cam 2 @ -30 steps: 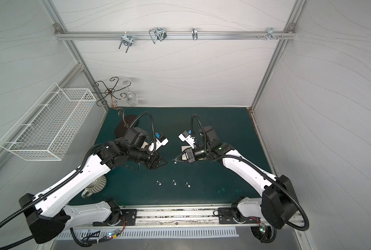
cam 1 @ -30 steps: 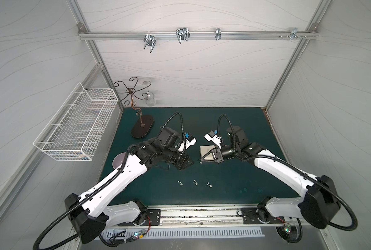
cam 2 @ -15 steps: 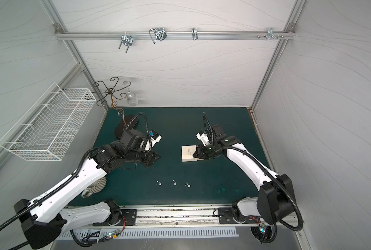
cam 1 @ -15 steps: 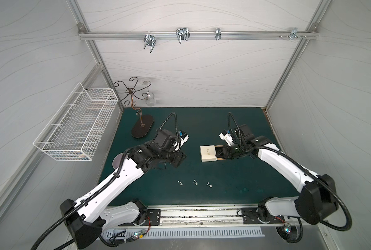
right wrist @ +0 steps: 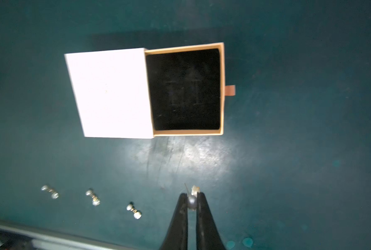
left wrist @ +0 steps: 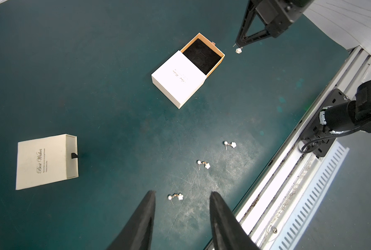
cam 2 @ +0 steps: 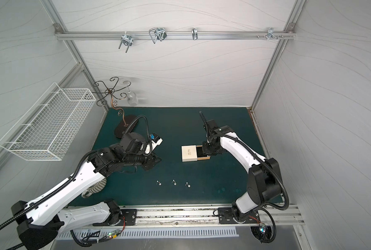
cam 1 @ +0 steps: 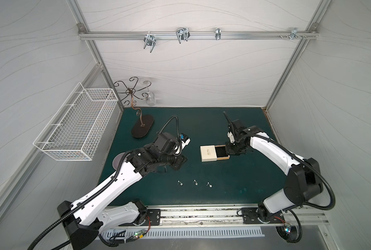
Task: Place the earrings into the drawer-style jewelry box
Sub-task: Insert the earring into the inner lining.
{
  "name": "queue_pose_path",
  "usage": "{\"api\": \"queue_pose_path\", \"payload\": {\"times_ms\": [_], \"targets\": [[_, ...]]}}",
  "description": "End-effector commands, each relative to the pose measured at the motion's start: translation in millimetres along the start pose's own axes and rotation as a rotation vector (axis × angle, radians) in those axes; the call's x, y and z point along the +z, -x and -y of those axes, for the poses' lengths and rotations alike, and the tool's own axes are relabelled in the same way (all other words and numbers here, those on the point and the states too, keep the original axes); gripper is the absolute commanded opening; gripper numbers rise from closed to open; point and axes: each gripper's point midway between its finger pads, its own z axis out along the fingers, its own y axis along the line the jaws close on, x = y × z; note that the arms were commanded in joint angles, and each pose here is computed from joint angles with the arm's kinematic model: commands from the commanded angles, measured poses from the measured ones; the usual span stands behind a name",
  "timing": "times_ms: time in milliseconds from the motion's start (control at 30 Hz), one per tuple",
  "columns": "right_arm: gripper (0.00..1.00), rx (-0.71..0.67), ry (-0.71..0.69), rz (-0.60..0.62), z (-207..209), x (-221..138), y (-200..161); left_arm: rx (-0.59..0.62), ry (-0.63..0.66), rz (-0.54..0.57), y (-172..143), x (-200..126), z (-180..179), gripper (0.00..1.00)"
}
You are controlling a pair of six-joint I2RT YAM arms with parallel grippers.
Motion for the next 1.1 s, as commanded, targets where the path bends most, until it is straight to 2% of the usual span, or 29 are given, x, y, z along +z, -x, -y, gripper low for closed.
{"api": "queue_pose_path", "payload": {"times_ms": [0, 433, 1067], "targets": [[0.04, 0.011, -0.095, -0.040, 16, 5, -2, 0.018, 0.006, 0.046, 8, -5, 1, 0.45], [0.05, -0.036, -0.133, -0.163, 13, 49, 16, 0.034, -0.020, 0.067, 7, -8, 6, 0.44], [0.06, -0.061, -0.150, -0.175, 13, 63, 45, 0.045, -0.040, 0.079, 7, -10, 9, 0.44]]}}
